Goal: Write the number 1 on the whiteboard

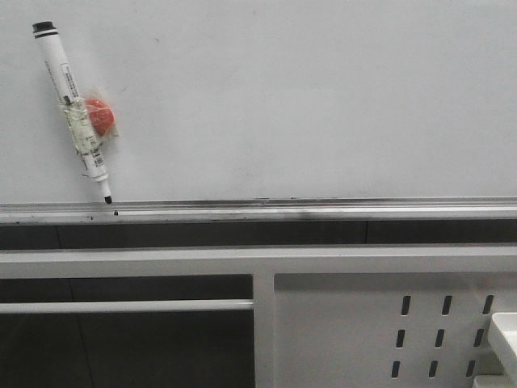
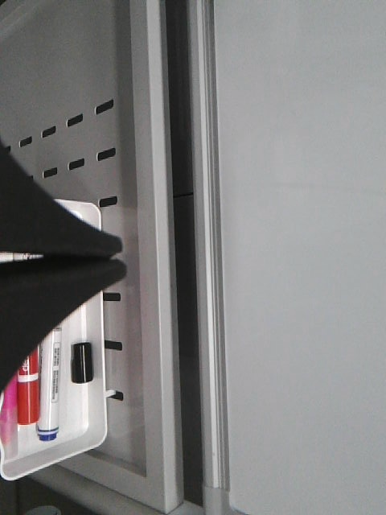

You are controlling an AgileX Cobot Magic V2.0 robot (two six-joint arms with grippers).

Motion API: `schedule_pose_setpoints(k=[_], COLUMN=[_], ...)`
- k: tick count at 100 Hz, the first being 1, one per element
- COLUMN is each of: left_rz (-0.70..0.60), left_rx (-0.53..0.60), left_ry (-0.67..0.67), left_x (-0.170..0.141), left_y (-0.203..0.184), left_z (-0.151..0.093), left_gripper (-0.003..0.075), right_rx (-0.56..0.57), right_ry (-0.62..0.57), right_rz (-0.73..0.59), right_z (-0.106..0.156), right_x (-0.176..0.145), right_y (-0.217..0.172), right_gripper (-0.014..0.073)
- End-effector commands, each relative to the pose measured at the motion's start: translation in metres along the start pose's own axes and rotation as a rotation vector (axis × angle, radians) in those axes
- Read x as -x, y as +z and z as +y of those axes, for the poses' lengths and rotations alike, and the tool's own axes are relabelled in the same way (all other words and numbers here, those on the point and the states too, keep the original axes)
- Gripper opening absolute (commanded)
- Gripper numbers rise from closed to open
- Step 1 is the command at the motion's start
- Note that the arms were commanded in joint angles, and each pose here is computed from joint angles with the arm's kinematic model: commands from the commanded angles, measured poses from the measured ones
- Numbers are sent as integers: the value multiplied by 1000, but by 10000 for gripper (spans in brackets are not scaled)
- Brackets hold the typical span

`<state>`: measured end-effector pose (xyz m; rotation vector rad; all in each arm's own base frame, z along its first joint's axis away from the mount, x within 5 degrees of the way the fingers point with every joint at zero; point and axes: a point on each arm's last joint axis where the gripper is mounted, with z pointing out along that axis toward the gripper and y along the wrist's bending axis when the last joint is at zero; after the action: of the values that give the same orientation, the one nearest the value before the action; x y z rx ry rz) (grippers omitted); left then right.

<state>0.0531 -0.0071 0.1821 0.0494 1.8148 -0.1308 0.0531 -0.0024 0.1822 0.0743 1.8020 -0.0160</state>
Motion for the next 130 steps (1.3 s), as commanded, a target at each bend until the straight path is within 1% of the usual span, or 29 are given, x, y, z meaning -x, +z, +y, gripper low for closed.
schedule_pose_setpoints(k=[1, 15, 39, 51, 53, 56, 65, 73, 74, 80, 81, 85, 90, 91, 94, 97, 99, 102, 103, 105, 106, 109, 111, 114, 118, 121, 122, 126, 130], left_rz=[-53, -61, -207, -218, -231, -254, -337, -375, -381, -417, -425, -444, -455, -460, -466, -462, -453, -434, -428, -401, -395, -344, -323, -268, -245, -240, -247, -274, -327], left_rx=[-2, -2, -2, -2, -1, -1, -1, 0, 0, 1, 1, 1, -3, -4, -8, -11, -13, -17, -18, -22, -25, -36, -42, -51, -57, -55, -56, -48, -39], left_ry=[-11, -11, -15, -15, -10, -11, -13, -8, -8, 1, 1, -3, -31, -44, -76, -107, -124, -141, -151, -171, -181, -215, -235, -251, -252, -254, -254, -256, -258], left_x=[-4, -3, 10, 11, 12, 14, 21, 24, 25, 28, 29, 30, 31, 31, 33, 33, 34, 34, 35, 35, 36, 38, 41, 44, 53, 59, 62, 70, 79], left_y=[2, 2, 0, 0, 0, -1, -3, -4, -4, -6, -6, -7, -7, -7, -8, -8, -8, -8, -8, -7, -7, -6, -6, -5, -6, -4, -5, -4, -4], left_z=[0, 0, 1, 1, 1, 1, 1, 1, 1, 1, 1, 1, 1, 1, 1, 2, 2, 2, 1, 1, 1, 0, -1, -3, -4, -4, -4, -4, -3], left_gripper=[-20, -20, -20, -20, -20, -20, -20, -20, -20, -20, -20, -20, -20, -20, -20, -20, -20, -20, -20, -20, -20, -20, -20, -20, -20, -20, -20, -20, -20], right_rx=[-6, -6, -6, -6, -6, -3, 10, 4, 4, -1, -1, -2, -3, 8, 20, 43, 64, 82, 87, 89, 83, 82, 79, 82, 78, 82, 80, 81, 82], right_ry=[-20, -20, -20, -26, -26, -13, 60, 63, 63, 57, 57, 63, 68, 95, 125, 177, 230, 272, 283, 280, 277, 263, 264, 263, 261, 259, 259, 259, 259], right_rz=[-28, -28, -28, -49, -66, -126, -356, -545, -545, -659, -659, -729, -768, -777, -789, -785, -750, -720, -690, -633, -576, -519, -418, -361, -266, -242, -228, -231, -239], right_z=[-1, -1, -1, -1, -1, 0, 0, -1, -1, -2, -2, -2, -3, -3, -3, -3, -2, -1, -1, 0, 1, 2, 3, 4, 5, 6, 6, 6, 7], right_x=[-2, -2, -2, 0, 2, 7, 27, 43, 43, 51, 51, 56, 59, 59, 61, 63, 64, 68, 70, 74, 73, 82, 84, 96, 104, 115, 115, 129, 137], right_y=[0, 0, 0, 0, 0, 0, -5, -13, -13, -19, -19, -23, -25, -26, -27, -28, -27, -28, -29, -29, -28, -31, -32, -39, -42, -46, -45, -49, -48], right_gripper=[-59, -59, -59, -59, -59, -59, -59, -59, -59, -59, -59, -59, -59, -59, -59, -59, -59, -59, -59, -59, -59, -59, -59, -59, -59, -59, -59, -59, -59])
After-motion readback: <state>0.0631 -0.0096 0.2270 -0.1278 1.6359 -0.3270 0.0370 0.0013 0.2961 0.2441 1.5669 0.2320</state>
